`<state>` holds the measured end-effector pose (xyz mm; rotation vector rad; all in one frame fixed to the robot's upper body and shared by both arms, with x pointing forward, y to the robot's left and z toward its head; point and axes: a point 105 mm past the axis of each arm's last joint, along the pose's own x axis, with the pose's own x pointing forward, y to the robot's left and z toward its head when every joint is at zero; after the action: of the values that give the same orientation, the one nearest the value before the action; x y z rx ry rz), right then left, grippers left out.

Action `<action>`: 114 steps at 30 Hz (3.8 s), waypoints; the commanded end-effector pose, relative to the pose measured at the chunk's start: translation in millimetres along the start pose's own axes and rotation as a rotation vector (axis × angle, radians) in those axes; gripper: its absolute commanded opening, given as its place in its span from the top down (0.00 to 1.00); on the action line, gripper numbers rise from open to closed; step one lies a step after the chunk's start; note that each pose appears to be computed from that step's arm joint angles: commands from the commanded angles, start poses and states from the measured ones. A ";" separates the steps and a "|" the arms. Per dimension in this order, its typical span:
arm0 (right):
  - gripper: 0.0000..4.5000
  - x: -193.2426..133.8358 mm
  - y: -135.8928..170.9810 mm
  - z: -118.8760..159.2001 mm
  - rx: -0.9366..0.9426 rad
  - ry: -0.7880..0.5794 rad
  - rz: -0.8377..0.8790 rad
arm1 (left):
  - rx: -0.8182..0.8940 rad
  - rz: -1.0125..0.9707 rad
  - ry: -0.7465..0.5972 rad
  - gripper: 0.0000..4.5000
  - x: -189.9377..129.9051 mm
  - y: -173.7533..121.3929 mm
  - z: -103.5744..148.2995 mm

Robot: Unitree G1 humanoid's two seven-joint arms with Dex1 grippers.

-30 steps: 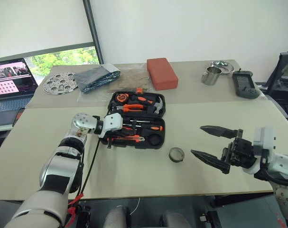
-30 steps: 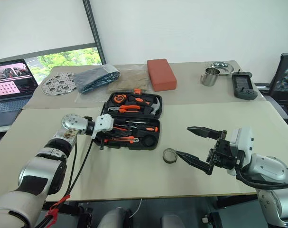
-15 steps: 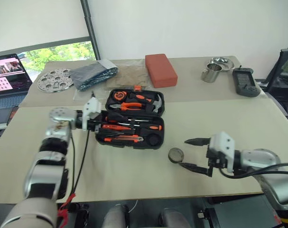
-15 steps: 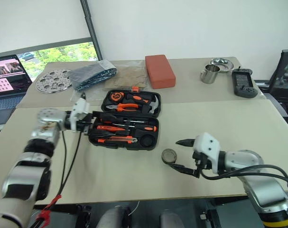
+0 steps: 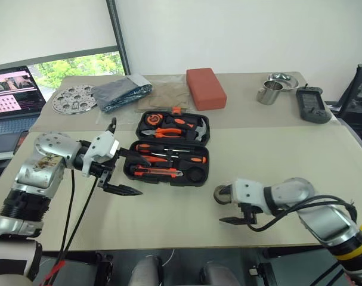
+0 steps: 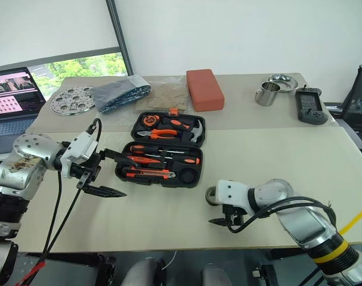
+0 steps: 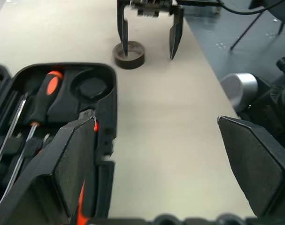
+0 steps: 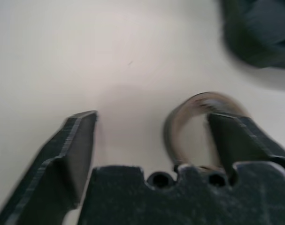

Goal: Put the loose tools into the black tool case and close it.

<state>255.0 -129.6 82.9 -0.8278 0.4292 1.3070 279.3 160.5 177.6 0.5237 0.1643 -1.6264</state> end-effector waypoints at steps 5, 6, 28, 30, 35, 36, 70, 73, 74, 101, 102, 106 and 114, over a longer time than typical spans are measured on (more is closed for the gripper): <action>0.68 -1.1 -13.9 7.5 -0.052 0.012 -0.040 | 0.055 0.045 -0.014 0.00 -5.5 1.4 15.2; 0.77 -1.9 -14.8 9.9 -0.055 0.007 -0.044 | 0.047 0.066 -0.027 0.00 -7.4 3.9 16.6; 0.98 23.5 -70.8 90.7 -0.220 -0.060 -0.008 | -0.148 0.408 -0.084 0.00 -42.5 -38.4 14.4; 0.98 30.1 -73.8 86.0 -0.228 -0.037 0.008 | -0.150 0.423 -0.086 0.00 -41.5 -40.3 15.1; 0.98 36.4 -80.0 74.5 -0.231 0.012 0.021 | -0.158 0.444 -0.081 0.00 -40.5 -44.0 13.0; 0.98 37.5 -81.0 72.8 -0.230 0.017 0.022 | -0.159 0.447 -0.081 0.00 -40.3 -44.6 12.9; 0.01 25.2 -43.4 78.7 -0.120 -0.032 0.228 | -0.160 0.457 -0.065 0.00 -44.2 -36.2 8.1; 0.01 20.8 -36.4 78.7 -0.104 -0.027 0.269 | -0.158 0.456 -0.064 0.00 -43.9 -35.3 7.4; 0.01 19.7 -34.2 78.4 -0.101 -0.024 0.280 | -0.157 0.456 -0.064 0.00 -43.8 -35.0 7.0; 0.01 10.0 -48.2 88.2 -0.070 -0.109 0.129 | -0.180 0.590 -0.105 0.00 -55.4 -12.1 -9.3; 0.01 8.3 -50.6 87.3 -0.070 -0.115 0.115 | -0.189 0.623 -0.113 0.00 -57.6 -8.2 -12.2; 0.01 7.7 -53.9 81.1 -0.080 -0.097 0.086 | -0.229 0.740 -0.113 0.00 -64.9 10.0 -32.1; 0.01 14.0 -42.0 84.9 -0.144 -0.085 0.136 | -0.214 0.702 -0.083 0.00 -62.3 27.4 -53.5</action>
<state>292.7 -66.0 133.0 -0.8198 0.3853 1.4648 322.3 236.5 162.1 0.2456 0.0752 -0.8852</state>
